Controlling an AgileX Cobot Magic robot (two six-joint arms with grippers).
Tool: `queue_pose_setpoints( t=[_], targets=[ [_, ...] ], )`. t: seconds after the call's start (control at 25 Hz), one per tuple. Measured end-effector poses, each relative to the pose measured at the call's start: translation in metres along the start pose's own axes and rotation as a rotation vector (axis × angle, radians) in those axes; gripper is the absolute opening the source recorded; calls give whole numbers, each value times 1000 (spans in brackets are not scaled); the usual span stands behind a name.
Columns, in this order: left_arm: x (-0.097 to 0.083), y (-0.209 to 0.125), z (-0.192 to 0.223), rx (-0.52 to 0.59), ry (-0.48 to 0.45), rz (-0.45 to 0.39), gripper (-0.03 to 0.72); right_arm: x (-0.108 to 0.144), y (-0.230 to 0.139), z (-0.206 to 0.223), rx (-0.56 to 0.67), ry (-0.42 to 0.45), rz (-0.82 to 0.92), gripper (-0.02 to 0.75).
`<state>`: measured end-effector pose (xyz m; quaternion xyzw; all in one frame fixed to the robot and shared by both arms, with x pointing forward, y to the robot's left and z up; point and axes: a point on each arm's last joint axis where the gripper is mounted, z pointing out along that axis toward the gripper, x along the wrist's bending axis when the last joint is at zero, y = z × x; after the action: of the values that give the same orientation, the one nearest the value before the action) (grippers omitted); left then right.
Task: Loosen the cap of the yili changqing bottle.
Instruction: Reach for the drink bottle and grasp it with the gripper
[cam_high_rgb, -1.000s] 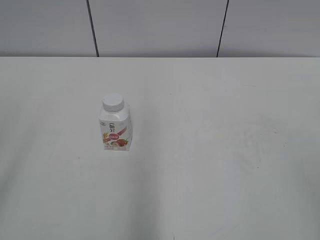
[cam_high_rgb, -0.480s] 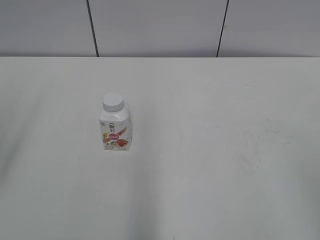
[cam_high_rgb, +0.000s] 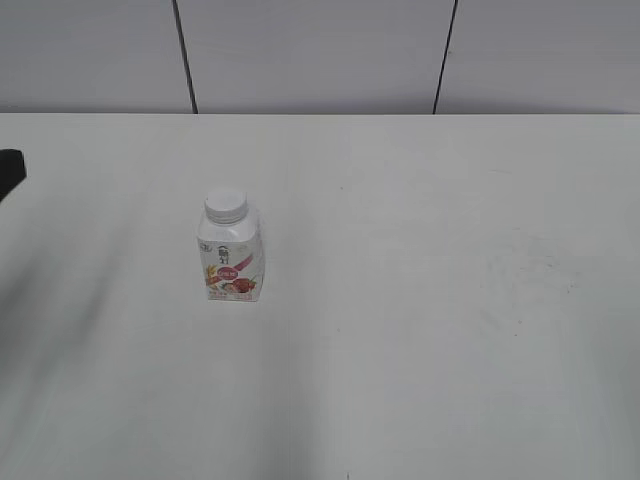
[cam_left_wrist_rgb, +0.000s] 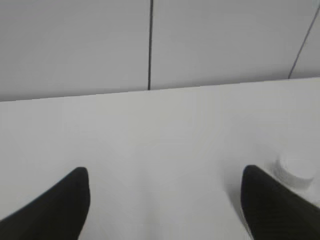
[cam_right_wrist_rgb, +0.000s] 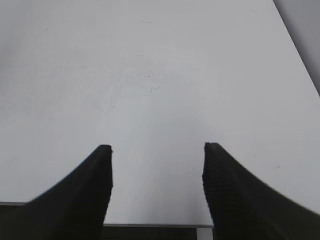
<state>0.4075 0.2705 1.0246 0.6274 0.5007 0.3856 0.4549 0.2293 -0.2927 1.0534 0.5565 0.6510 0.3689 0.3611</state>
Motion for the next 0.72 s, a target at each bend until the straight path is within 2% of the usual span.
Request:
queue_pose_setpoints(
  t=[0.16,0.36,0.56,0.64,0.72],
  targets=[
    [-9,-6,14,3,-91,92,565,0,0,0,0,0,-1,461],
    [-19,-20,36,40,-222,89,565,0,0,0,0,0,-1,461],
    [-16,-44,62,119,-295,75,565,0,0,0,0,0,-1,461],
    [-18,-49,68,94,-353,63,565,0,0,0,0,0,-1,461],
    [-18,-55,74,71,-445,88,565,0,0,0,0,-1,-1,461]
  ],
)
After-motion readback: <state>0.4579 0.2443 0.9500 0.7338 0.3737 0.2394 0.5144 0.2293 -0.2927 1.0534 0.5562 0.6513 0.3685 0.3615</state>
